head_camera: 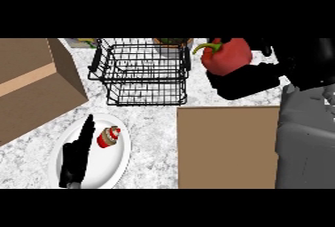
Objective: Pick the bell pepper from the tray and place it in the tiered basket
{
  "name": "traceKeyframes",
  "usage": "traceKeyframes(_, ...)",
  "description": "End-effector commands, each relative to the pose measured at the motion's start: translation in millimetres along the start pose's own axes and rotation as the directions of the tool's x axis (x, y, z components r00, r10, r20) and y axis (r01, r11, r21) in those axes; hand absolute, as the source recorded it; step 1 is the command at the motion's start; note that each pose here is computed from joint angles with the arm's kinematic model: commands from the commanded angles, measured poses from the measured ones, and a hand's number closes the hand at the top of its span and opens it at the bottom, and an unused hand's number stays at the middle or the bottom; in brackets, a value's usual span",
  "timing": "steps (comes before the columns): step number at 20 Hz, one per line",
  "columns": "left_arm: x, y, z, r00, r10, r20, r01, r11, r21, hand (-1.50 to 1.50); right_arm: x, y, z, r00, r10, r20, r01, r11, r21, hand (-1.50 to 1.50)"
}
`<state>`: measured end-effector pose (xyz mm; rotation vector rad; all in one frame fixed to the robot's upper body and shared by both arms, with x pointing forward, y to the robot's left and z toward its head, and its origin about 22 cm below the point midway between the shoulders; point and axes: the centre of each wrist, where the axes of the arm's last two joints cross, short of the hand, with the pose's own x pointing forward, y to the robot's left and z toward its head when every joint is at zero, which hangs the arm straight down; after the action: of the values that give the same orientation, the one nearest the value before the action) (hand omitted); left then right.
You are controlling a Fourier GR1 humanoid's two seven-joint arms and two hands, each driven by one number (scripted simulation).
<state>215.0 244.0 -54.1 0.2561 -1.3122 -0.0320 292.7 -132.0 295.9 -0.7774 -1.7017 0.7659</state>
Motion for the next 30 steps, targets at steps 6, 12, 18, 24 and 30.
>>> traceKeyframes(6, -1, 4, -3, 1.0, 0.006, -0.016, -0.006, 1.0, -0.013, 0.0, 38, 30, -60, 0.999, 0.001, -0.054, 0.0, 1.0, 0.015, 1.5)
traceKeyframes(12, 7, 14, -13, 1.0, 0.007, -0.006, -0.007, 1.0, 0.008, 0.0, 29, 65, -93, 1.0, 0.018, -0.005, -0.017, 0.996, 0.083, 1.5)
traceKeyframes(18, -12, -13, -3, 1.0, 0.001, 0.013, -0.001, 1.0, -0.012, 0.0, 22, 106, -109, 0.998, 0.055, 0.014, -0.056, 0.991, 0.125, 1.5)
traceKeyframes(24, 3, -12, -9, 1.0, 0.002, 0.016, -0.001, 0.999, -0.032, 0.0, 23, 141, -121, 0.993, 0.092, -0.07, -0.085, 0.991, 0.102, 1.5)
traceKeyframes(30, 10, -14, -7, 1.0, 0.0, 0.007, 0.0, 1.0, -0.032, 0.0, -11, 162, -123, 0.986, -0.078, -0.149, 0.097, 0.987, 0.127, 1.5)
